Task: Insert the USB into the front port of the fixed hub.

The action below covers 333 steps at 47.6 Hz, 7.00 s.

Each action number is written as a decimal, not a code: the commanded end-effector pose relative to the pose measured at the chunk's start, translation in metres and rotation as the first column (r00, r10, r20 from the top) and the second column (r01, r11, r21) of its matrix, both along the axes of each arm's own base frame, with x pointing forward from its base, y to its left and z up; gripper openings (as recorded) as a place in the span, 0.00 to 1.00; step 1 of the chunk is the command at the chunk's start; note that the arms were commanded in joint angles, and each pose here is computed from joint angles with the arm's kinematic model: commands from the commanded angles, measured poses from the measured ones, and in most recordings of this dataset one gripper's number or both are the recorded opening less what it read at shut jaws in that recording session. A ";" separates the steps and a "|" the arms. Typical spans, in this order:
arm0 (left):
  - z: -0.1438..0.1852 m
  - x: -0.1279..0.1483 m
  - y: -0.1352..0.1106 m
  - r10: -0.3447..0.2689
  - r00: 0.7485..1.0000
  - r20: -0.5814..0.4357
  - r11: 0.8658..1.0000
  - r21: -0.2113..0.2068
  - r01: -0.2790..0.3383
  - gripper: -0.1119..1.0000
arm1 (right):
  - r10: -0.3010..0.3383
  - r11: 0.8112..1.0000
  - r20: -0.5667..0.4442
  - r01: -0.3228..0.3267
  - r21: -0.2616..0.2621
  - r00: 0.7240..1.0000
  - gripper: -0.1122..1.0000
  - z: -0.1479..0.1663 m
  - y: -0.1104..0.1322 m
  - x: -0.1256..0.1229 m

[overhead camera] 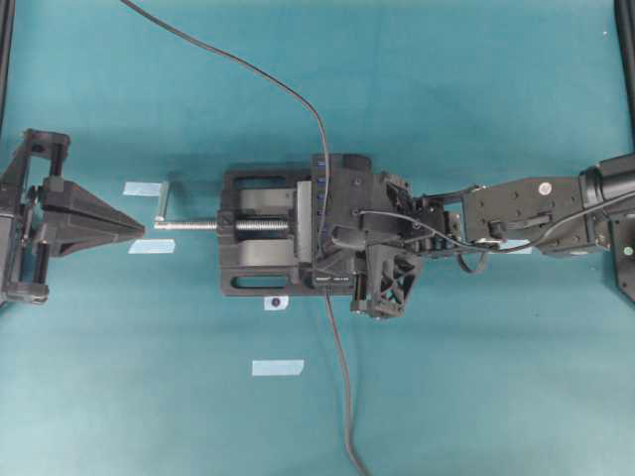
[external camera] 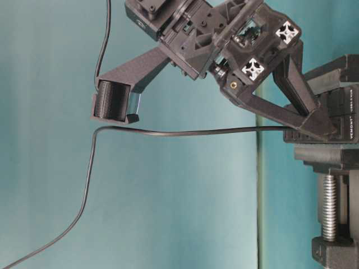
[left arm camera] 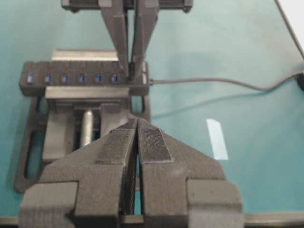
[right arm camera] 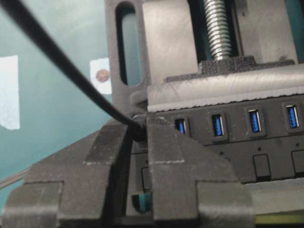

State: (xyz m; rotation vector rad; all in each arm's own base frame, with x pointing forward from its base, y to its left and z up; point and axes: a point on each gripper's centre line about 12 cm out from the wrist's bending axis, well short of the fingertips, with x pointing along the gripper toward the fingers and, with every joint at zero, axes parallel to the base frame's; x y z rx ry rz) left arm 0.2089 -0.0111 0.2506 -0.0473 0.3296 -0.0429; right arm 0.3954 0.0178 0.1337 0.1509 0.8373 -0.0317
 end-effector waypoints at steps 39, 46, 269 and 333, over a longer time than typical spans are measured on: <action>0.003 0.006 -0.001 -0.003 1.000 0.005 1.000 0.000 0.003 0.10 | -0.019 1.000 -0.099 0.021 0.019 0.995 0.58 -0.007 0.003 -0.001; 0.002 0.006 -0.001 -0.005 1.000 0.002 1.000 0.000 0.005 0.10 | -0.028 0.999 -0.101 0.030 0.025 0.994 0.75 -0.007 0.003 0.000; -0.004 -0.026 -0.002 -0.008 0.998 0.067 0.999 -0.035 0.010 0.10 | -0.042 0.998 0.367 0.022 0.059 0.929 0.80 0.075 -0.004 -0.090; -0.004 -0.026 -0.002 -0.007 0.998 0.067 0.999 -0.036 0.010 0.10 | -0.040 0.998 0.354 0.021 0.059 0.934 0.80 0.066 -0.004 -0.096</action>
